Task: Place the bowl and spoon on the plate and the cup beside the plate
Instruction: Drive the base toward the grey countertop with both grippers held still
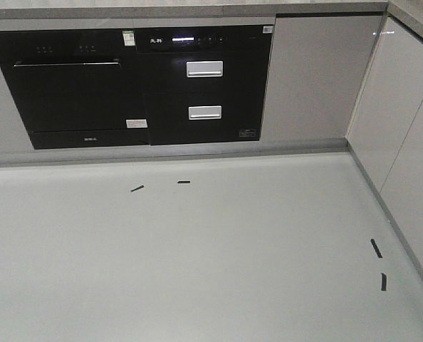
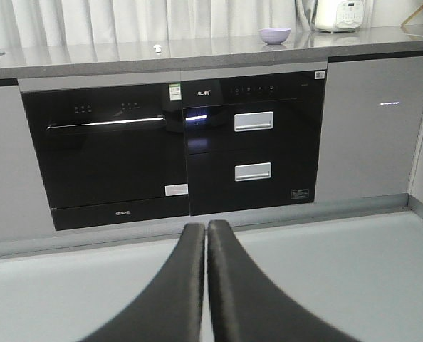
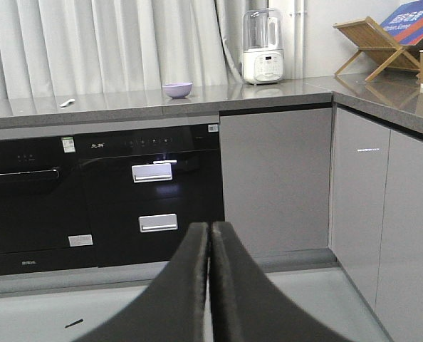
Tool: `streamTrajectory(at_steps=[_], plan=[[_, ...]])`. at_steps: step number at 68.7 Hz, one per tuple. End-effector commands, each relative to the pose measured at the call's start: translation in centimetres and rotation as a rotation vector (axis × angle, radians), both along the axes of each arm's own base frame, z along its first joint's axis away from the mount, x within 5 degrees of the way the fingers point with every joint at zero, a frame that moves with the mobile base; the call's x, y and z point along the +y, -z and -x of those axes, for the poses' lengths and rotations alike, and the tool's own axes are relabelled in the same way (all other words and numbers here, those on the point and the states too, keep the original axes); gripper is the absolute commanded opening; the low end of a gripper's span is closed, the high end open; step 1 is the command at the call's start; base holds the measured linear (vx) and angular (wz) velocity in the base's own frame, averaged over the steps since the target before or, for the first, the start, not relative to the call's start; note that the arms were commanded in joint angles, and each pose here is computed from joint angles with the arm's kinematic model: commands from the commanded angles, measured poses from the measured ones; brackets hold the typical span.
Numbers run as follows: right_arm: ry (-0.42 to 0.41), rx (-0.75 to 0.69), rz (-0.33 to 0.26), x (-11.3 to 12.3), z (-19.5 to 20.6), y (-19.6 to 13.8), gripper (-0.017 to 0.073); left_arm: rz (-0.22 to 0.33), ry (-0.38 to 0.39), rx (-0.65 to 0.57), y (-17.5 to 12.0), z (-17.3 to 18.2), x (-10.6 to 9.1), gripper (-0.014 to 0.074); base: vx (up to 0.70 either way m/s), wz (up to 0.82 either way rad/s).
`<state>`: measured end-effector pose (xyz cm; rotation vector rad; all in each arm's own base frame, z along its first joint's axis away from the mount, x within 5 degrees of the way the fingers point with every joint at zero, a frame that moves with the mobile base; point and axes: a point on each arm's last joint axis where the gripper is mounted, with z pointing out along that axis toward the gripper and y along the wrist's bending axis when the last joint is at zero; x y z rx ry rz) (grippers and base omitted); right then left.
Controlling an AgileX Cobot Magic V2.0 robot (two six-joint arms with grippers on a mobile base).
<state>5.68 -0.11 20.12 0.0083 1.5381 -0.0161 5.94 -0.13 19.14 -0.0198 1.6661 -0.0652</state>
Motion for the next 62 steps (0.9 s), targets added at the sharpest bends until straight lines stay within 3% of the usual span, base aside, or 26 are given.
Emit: streamTrajectory(at_steps=[1, 62], plan=[[-0.003, -0.063, 0.02, 0.07, 0.05, -0.13, -0.0005, 0.018, 0.005, -0.028, 0.48, -0.16, -0.08, -0.0006, 0.06, -0.03], [-0.003, -0.063, 0.02, 0.07, 0.05, -0.13, -0.0005, 0.018, 0.005, -0.028, 0.48, -0.16, -0.08, -0.0006, 0.04, 0.01]])
